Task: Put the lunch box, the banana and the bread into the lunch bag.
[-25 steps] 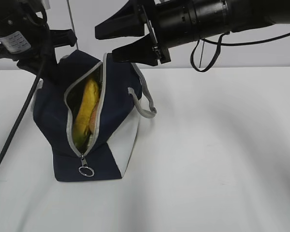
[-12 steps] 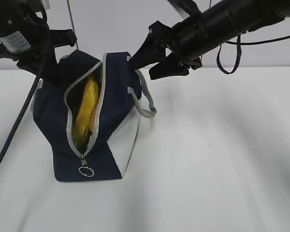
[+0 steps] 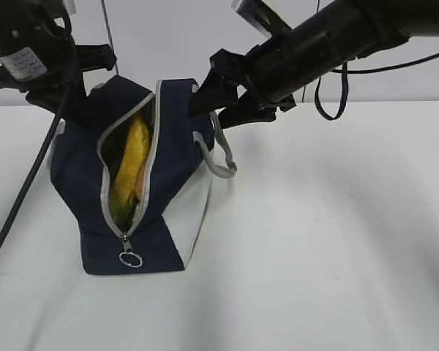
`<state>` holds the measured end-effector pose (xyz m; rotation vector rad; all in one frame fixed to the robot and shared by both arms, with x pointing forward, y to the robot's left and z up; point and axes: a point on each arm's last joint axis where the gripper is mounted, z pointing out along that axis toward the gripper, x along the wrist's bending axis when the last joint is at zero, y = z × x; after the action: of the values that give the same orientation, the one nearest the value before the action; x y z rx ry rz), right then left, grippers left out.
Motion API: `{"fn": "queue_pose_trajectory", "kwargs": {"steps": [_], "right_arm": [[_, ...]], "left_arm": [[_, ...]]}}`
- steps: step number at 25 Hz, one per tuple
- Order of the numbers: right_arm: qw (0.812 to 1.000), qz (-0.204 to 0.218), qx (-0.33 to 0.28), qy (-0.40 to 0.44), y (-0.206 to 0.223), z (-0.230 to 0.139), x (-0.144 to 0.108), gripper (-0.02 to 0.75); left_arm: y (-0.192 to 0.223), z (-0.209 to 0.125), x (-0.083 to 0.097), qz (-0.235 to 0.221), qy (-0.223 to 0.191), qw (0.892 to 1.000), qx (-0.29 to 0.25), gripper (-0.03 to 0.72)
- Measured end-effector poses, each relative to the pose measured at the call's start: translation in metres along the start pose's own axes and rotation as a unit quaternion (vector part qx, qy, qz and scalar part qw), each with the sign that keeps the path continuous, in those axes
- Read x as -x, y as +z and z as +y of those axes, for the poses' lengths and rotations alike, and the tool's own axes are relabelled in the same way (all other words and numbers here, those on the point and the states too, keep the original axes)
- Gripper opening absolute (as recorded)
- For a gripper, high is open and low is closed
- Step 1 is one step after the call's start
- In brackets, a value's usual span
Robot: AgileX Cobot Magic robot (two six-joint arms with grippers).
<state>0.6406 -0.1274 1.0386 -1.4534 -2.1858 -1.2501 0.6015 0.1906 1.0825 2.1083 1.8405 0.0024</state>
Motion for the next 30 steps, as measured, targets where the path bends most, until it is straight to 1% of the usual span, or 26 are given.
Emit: {"fn": "queue_pose_trajectory", "kwargs": {"steps": [5,10,14,18,22,27,30], "right_arm": [[1.000,0.009,-0.022,0.018,0.023,-0.007,0.008,0.515],[0.999,0.018,-0.028,0.016,0.033,-0.010,0.000,0.515],[0.999,0.026,-0.023,0.019,0.033,-0.008,-0.004,0.515],[0.999,0.038,-0.018,0.007,0.027,0.000,-0.012,0.515],[0.999,0.042,-0.009,-0.002,0.024,0.006,-0.016,0.515],[0.999,0.036,-0.012,-0.005,0.024,0.006,-0.015,0.513],[1.000,0.025,-0.018,-0.002,0.024,0.005,-0.014,0.481]], "left_arm": [[0.000,0.000,0.000,0.000,0.000,1.000,0.000,-0.003],[0.000,0.000,0.000,0.000,0.000,1.000,0.000,-0.003],[0.000,0.000,0.000,-0.001,0.000,1.000,-0.001,-0.003],[0.000,0.000,0.000,-0.001,0.000,1.000,-0.001,-0.003],[0.000,0.000,0.000,-0.001,0.000,1.000,-0.001,-0.003],[0.000,0.000,0.000,-0.001,0.000,1.000,-0.001,-0.003],[0.000,0.000,0.000,-0.001,0.000,1.000,-0.001,-0.003]]}}
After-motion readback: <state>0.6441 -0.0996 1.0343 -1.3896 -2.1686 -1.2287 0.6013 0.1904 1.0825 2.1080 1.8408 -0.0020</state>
